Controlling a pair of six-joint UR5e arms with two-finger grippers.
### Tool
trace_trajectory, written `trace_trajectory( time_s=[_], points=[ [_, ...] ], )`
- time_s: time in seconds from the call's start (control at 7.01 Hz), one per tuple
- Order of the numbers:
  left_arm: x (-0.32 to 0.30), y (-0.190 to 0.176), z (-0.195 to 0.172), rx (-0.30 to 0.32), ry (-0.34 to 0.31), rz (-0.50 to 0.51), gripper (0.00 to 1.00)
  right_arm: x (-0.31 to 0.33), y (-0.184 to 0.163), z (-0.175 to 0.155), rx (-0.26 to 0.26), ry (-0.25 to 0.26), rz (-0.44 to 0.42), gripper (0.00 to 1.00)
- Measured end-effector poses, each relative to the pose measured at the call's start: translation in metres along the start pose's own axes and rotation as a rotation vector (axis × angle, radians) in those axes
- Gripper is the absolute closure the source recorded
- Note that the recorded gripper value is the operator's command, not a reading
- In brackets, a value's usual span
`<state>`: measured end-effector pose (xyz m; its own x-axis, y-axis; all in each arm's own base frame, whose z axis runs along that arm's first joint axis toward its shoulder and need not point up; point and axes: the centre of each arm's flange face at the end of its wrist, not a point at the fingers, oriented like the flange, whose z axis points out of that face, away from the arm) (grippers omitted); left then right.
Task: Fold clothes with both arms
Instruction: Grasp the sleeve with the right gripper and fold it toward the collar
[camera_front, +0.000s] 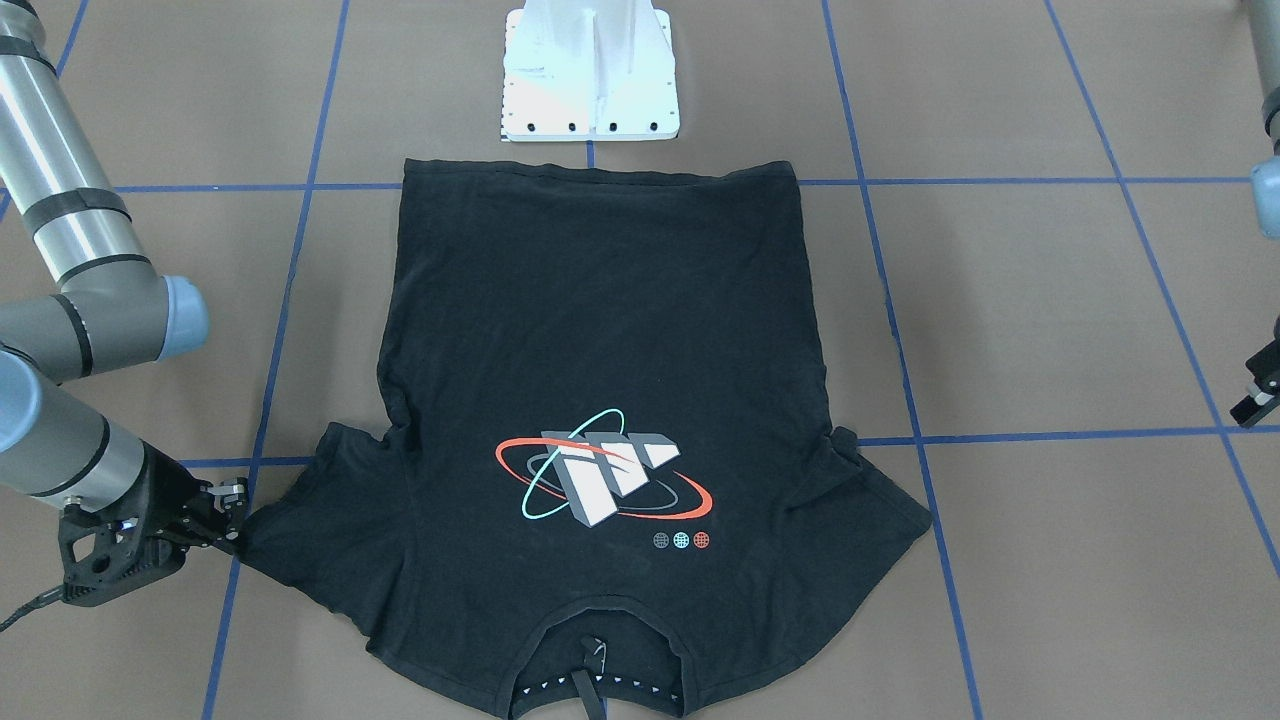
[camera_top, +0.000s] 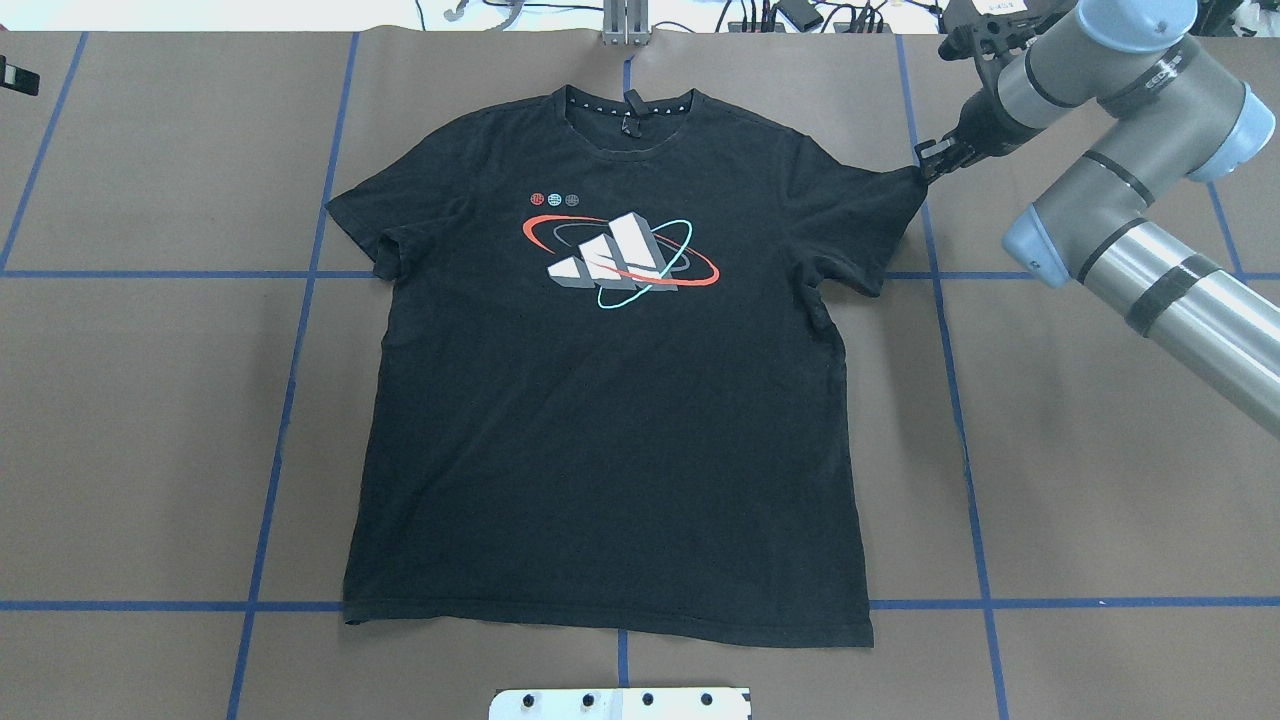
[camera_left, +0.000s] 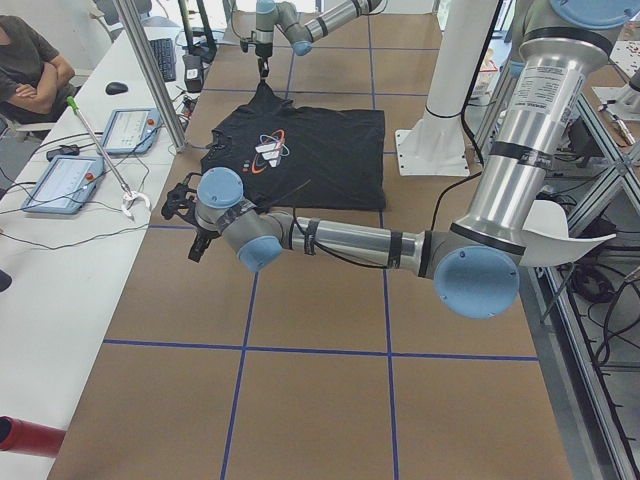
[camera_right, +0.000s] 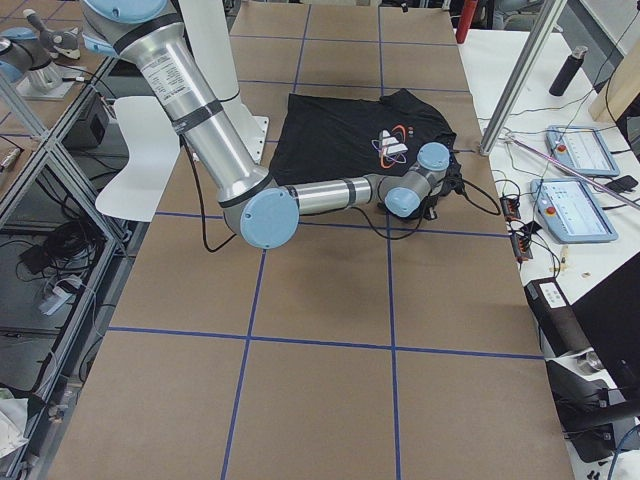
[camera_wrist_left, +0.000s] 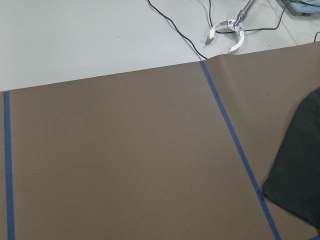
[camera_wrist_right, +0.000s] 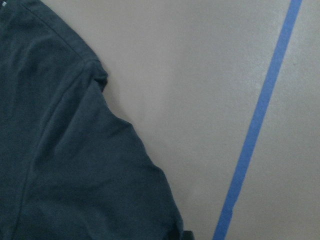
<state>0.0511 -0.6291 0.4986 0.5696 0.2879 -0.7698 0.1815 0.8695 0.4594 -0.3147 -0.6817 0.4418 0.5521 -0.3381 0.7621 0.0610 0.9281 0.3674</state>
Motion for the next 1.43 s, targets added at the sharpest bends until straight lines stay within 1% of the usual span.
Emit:
trace_trajectory(
  time_s=[0.14, 0.29, 0.43, 0.57, 0.86, 1.28, 1.43],
  points=[
    [0.001, -0.001, 0.000, 0.000, 0.000, 0.001, 0.01, -0.016, -0.008, -0.015, 0.014, -0.037, 0.023, 1.00],
    [0.001, -0.001, 0.000, 0.000, 0.000, 0.001, 0.01, -0.047, -0.019, -0.023, 0.026, -0.072, 0.059, 1.00],
    [0.000, -0.001, 0.000, 0.000, -0.001, 0.000, 0.01, -0.091, -0.029, -0.018, 0.030, -0.099, 0.092, 1.00],
    [0.000, -0.001, 0.000, 0.000, -0.001, -0.001, 0.01, -0.136, -0.036, -0.005, 0.039, -0.104, 0.108, 1.00],
    [0.000, -0.003, 0.001, -0.001, -0.001, -0.001, 0.01, -0.202, -0.059, 0.027, 0.072, -0.061, 0.132, 1.00],
    [-0.001, -0.003, 0.002, -0.002, -0.002, -0.002, 0.01, -0.244, -0.096, 0.063, 0.126, 0.052, 0.159, 1.00],
    [0.000, -0.003, 0.002, -0.002, -0.002, -0.002, 0.01, -0.259, -0.104, 0.071, 0.139, 0.076, 0.164, 1.00]
  ],
)
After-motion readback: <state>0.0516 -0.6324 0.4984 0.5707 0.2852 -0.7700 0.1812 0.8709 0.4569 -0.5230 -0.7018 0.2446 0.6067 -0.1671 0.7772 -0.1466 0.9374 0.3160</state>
